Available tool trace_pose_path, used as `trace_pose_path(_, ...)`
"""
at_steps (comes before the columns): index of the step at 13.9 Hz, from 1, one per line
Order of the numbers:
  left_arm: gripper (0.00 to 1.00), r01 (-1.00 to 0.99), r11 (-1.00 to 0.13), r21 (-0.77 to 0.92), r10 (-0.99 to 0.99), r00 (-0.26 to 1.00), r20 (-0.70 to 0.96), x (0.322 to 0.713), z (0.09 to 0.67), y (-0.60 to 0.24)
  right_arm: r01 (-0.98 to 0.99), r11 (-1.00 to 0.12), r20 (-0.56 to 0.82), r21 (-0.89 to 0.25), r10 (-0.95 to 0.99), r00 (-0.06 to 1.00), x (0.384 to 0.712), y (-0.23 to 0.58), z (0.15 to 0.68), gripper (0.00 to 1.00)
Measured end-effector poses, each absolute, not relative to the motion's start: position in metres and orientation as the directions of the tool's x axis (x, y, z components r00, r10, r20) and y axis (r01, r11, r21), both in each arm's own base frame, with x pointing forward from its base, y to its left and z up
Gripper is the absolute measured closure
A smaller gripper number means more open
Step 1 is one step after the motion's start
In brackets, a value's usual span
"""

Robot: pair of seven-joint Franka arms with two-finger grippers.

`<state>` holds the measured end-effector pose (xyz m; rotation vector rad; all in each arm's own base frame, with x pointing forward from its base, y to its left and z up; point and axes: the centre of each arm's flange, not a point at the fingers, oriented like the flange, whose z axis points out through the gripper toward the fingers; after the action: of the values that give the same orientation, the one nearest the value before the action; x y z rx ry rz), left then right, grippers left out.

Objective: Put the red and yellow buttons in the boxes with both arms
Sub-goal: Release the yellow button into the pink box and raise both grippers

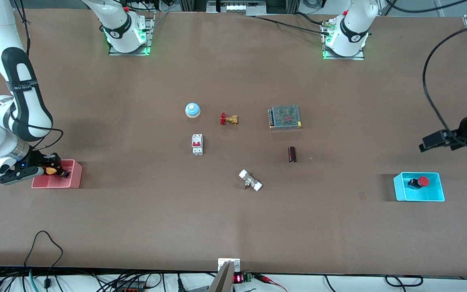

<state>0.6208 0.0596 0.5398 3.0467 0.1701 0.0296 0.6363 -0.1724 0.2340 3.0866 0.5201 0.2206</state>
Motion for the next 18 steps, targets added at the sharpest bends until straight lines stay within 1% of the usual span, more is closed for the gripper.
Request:
trace_pose_path(1, 0.0, 0.111, -0.989, 0.094, 0.112, 0.994, 0.008, 0.615, 0.548, 0.057, 0.324, -0.946, 0.139, 0.025, 0.325, 0.936, 0.636, -0.172, 0.234, 0.38)
trace_pose_path(2, 0.0, 0.106, -0.99, 0.097, 0.107, 0.994, 0.005, 0.611, 0.553, 0.052, 0.324, -0.946, 0.14, 0.025, 0.324, 0.936, 0.636, -0.172, 0.234, 0.32)
trace_pose_path(3, 0.0, 0.098, -0.99, 0.099, 0.099, 0.995, 0.004, 0.609, 0.556, 0.045, 0.324, -0.946, 0.14, 0.025, 0.324, 0.936, 0.637, -0.172, 0.234, 0.3)
trace_pose_path(4, 0.0, 0.087, -0.991, 0.102, 0.088, 0.996, 0.005, 0.608, 0.558, 0.036, 0.324, -0.946, 0.14, 0.025, 0.324, 0.936, 0.637, -0.172, 0.234, 0.3)
trace_pose_path(5, 0.0, 0.073, -0.992, 0.1, 0.074, 0.997, 0.004, 0.607, 0.558, 0.027, 0.324, -0.946, 0.14, 0.025, 0.324, 0.935, 0.637, -0.172, 0.234, 0.24)
trace_pose_path(6, 0.0, 0.068, -0.994, 0.083, 0.068, 0.998, 0.0, 0.605, 0.558, 0.018, 0.324, -0.946, 0.14, 0.024, 0.324, 0.936, 0.637, -0.172, 0.234, 0.24)
trace_pose_path(8, 0.0, 0.074, -0.996, 0.055, 0.074, 0.997, -0.001, 0.599, 0.561, 0.006, 0.324, -0.946, 0.143, 0.024, 0.324, 0.935, 0.637, -0.171, 0.235, 0.13)
trace_pose_path(9, 0.0, 0.076, -0.996, 0.049, 0.076, 0.997, 0.004, 0.596, 0.564, 0.006, 0.323, -0.946, 0.151, 0.023, 0.323, 0.934, 0.639, -0.168, 0.237, 0.13)
trace_pose_path(11, 0.0, 0.086, -0.995, 0.046, 0.087, 0.996, 0.012, 0.593, 0.569, 0.013, 0.33, -0.944, 0.174, 0.014, 0.327, 0.929, 0.647, -0.158, 0.255, 0.0)
trace_pose_path(14, 0.0, 0.094, -0.995, 0.046, 0.095, 0.995, 0.015, 0.592, 0.57, 0.017, 0.36, -0.932, 0.185, -0.031, 0.349, 0.919, 0.649, -0.141, 0.321, 0.0)
trace_pose_path(16, 0.0, 0.091, -0.995, 0.046, 0.092, 0.996, 0.016, 0.592, 0.571, 0.015, 0.358, -0.932, 0.211, -0.049, 0.341, 0.916, 0.64, -0.136, 0.385, 0.0)
trace_pose_path(18, 0.0, 0.09, -0.995, 0.046, 0.09, 0.996, 0.013, 0.592, 0.571, 0.015, 0.34, -0.94, 0.213, -0.033, 0.325, 0.921, 0.625, -0.124, 0.444, 0.0)
